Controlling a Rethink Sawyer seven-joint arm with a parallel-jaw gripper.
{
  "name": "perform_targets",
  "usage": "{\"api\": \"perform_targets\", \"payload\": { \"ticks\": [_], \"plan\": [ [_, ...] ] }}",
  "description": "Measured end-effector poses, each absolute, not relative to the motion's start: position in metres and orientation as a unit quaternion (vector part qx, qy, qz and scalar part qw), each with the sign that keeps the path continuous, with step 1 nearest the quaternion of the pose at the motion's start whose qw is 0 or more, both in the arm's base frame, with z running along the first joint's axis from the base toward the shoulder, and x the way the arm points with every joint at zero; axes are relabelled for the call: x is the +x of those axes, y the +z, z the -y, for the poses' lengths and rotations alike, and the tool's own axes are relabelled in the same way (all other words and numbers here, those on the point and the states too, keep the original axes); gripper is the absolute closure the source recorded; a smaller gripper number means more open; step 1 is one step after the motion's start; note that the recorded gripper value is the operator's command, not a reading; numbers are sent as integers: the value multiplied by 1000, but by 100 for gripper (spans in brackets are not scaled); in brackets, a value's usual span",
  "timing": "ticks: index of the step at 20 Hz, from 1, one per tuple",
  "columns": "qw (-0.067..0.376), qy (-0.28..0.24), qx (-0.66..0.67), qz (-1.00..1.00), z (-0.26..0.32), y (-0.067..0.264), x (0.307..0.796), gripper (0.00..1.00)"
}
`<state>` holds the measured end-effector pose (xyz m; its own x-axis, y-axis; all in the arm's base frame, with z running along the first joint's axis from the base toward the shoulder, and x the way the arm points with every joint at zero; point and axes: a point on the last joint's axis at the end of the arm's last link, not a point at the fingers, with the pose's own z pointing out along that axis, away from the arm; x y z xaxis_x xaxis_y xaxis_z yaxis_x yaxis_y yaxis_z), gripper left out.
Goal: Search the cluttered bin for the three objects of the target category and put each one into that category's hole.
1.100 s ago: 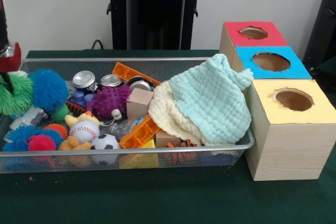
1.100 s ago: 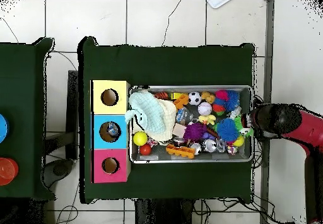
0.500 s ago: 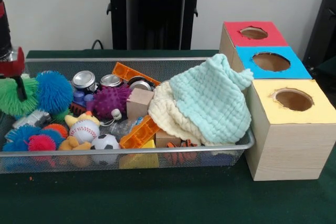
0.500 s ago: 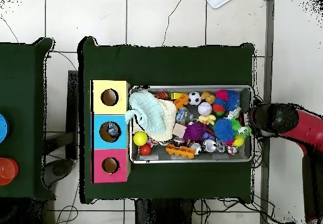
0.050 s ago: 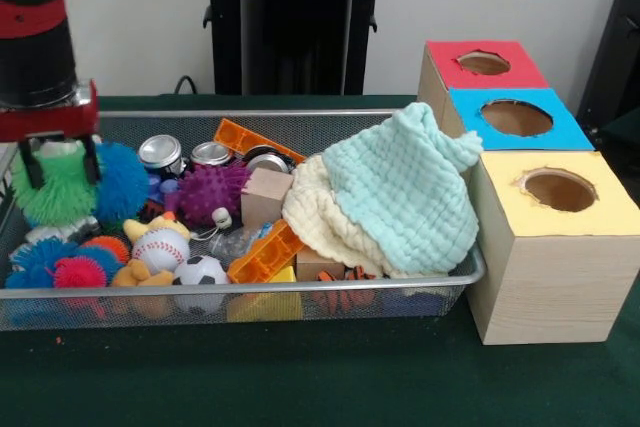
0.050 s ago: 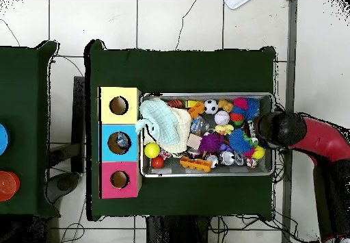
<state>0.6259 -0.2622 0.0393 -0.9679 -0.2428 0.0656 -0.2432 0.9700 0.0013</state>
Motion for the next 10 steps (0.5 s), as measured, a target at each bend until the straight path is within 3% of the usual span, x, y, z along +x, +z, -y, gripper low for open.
{"api": "perform_targets", "payload": {
  "ticks": [5,10],
  "plan": [
    [33,6,163,986,196,70,636,0],
    [1,11,202,979,120,88,650,0]
  ]
}}
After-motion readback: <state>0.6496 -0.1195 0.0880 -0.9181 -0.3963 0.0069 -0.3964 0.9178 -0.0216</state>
